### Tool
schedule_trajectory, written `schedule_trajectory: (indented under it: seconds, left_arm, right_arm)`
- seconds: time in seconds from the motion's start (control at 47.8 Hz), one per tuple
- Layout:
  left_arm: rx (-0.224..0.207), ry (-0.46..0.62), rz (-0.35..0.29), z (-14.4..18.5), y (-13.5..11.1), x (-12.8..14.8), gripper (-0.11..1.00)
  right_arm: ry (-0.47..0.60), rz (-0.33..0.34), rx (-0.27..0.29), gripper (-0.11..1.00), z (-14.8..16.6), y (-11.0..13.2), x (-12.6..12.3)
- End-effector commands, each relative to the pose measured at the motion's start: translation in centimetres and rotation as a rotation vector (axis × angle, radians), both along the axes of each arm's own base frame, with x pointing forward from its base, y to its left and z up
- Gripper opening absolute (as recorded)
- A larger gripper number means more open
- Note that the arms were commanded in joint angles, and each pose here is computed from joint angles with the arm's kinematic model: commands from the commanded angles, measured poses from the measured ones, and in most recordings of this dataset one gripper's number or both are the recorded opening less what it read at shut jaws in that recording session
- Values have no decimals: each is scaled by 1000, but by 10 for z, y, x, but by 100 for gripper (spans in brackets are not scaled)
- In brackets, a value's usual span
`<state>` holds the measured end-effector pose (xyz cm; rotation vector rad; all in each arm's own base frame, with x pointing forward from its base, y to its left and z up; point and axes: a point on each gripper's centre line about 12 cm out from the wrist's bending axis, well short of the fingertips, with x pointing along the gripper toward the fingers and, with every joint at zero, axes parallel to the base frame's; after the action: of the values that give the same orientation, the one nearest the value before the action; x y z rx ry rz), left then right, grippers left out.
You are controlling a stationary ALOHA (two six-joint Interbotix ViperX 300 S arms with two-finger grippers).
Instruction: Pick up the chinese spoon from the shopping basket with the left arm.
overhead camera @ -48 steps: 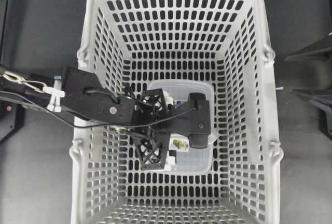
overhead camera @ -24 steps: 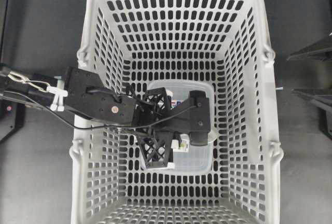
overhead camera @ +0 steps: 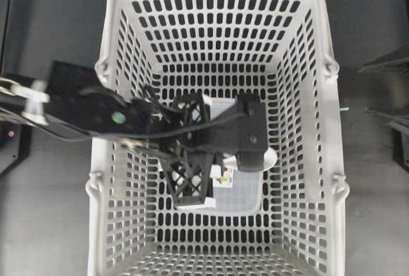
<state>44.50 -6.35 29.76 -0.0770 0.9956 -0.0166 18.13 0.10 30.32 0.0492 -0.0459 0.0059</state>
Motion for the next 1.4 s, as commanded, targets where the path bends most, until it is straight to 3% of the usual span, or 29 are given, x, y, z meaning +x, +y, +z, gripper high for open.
schedule_trajectory:
  seconds: [0.0,0.251,1.382]
  left_arm:
    - [-9,-109,-4,58,2,-9,13]
    - [32,-138,-60,99,4,-21,13]
    - [46,-140,-69,102,6,-18,13]
  right_arm:
    - [-11,3,5,73,3,1,1]
    - [-12,3,5,73,3,1,1]
    - [-14,3,6,73,4,1,1]
